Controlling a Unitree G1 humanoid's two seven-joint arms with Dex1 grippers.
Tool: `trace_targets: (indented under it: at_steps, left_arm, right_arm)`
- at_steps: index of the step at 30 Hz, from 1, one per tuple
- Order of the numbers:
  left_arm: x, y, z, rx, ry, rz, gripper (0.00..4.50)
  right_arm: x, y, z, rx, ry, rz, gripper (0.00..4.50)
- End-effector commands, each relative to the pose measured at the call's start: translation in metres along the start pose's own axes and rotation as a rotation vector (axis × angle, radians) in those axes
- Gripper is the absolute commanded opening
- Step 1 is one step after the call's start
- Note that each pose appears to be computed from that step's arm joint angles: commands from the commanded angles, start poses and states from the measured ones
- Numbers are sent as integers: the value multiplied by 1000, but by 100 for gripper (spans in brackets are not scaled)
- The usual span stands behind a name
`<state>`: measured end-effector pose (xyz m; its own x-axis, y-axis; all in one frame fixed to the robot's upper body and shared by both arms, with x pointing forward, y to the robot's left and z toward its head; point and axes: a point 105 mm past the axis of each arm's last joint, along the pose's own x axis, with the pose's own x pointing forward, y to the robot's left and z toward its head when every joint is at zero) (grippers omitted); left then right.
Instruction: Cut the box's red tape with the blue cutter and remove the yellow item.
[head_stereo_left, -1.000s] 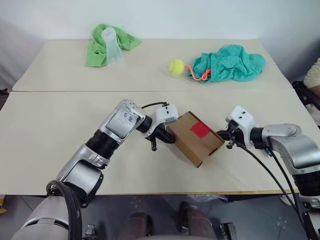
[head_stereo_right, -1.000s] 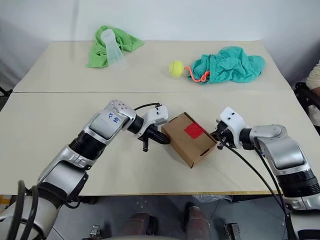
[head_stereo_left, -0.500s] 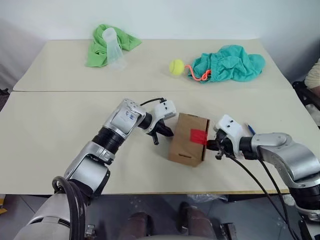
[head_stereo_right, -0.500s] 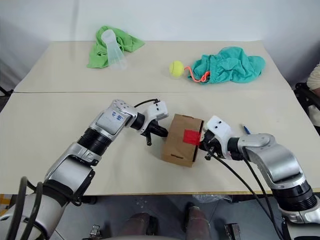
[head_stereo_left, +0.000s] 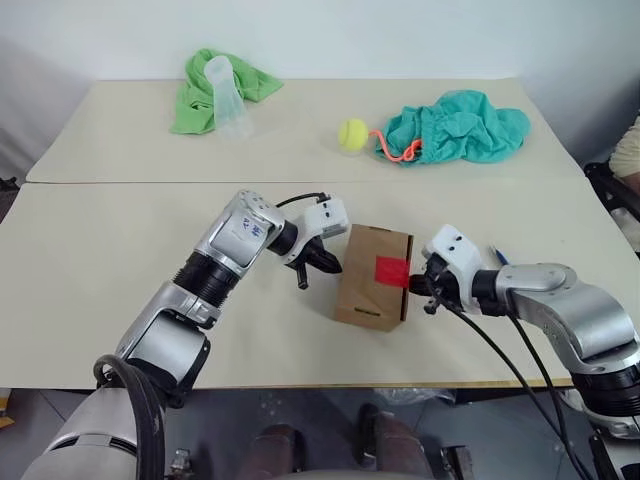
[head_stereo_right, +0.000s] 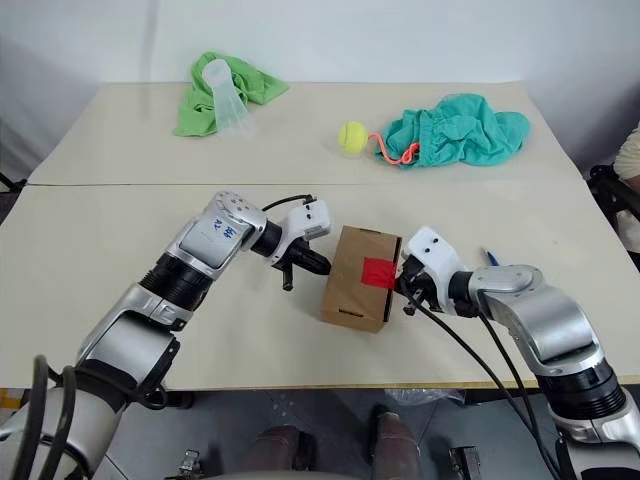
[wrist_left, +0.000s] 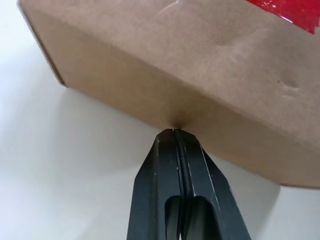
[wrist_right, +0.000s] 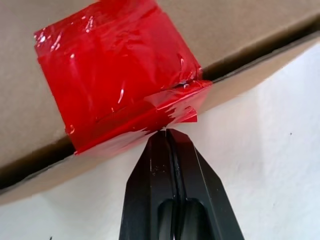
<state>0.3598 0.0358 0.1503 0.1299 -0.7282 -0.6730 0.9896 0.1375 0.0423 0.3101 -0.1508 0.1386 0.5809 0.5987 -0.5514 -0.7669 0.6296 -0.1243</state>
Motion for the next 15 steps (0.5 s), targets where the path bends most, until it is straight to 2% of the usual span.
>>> trace_targets:
  at_steps: [1,8,15]
  left_arm:
    - [2,-12,12,57,-17,-45,0]
    - [0,-16,2,55,15,-57,0]
    - [-31,8,4,21,-35,48,0]
  right_arm:
    - [2,7,11,-35,-32,28,3]
    - [4,8,10,-47,-21,22,3]
    - [-32,-34,9,-13,1,-239,3]
